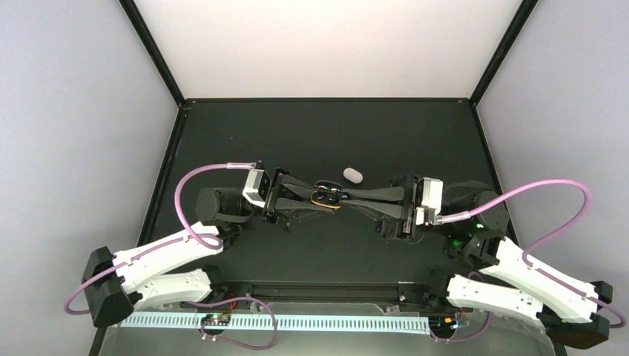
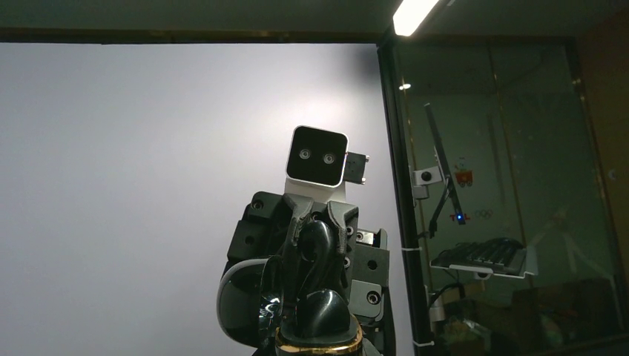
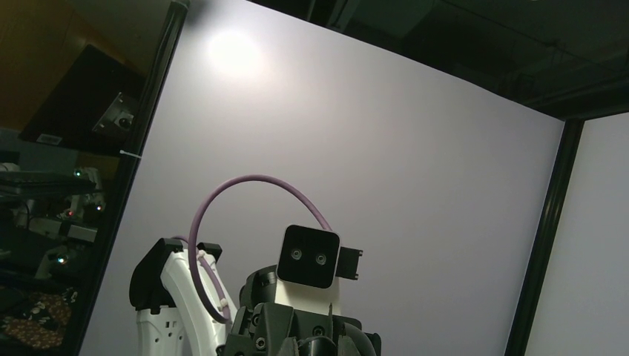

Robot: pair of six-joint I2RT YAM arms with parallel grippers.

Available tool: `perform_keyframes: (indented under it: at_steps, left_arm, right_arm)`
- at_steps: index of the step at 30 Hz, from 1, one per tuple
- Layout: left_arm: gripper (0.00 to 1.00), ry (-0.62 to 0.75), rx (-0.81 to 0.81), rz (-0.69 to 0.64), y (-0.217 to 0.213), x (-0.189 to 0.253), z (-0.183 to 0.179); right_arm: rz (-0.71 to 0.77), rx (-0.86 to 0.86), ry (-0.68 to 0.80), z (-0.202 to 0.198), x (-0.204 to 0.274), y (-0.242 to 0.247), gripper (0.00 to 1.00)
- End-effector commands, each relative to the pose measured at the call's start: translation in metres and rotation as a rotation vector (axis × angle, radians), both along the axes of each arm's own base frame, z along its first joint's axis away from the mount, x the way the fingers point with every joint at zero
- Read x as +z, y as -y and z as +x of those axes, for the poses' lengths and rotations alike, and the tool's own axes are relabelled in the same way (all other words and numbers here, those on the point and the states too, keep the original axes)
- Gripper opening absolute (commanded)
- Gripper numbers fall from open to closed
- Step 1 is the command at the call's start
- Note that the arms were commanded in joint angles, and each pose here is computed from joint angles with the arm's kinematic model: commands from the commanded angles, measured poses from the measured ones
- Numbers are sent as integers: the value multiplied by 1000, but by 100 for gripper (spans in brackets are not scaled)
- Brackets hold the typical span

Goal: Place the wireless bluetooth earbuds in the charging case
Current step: Place the earbud in the charging case.

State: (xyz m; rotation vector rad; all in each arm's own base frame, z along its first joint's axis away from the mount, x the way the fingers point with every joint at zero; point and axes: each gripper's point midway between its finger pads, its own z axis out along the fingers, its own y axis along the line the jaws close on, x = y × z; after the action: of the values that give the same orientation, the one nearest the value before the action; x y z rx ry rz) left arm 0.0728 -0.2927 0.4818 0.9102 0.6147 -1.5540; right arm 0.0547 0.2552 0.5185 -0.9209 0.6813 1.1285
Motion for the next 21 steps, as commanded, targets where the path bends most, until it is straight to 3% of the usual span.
perform_keyframes:
  at_steps: [1, 21]
  left_arm:
    - [2, 35, 7, -44, -9, 15, -7]
    - [1, 31, 18, -65, -12, 20, -7]
  right_arm:
    - [5, 10, -6, -2, 0, 0, 1]
    - [-31, 4, -43, 2, -5, -3, 1]
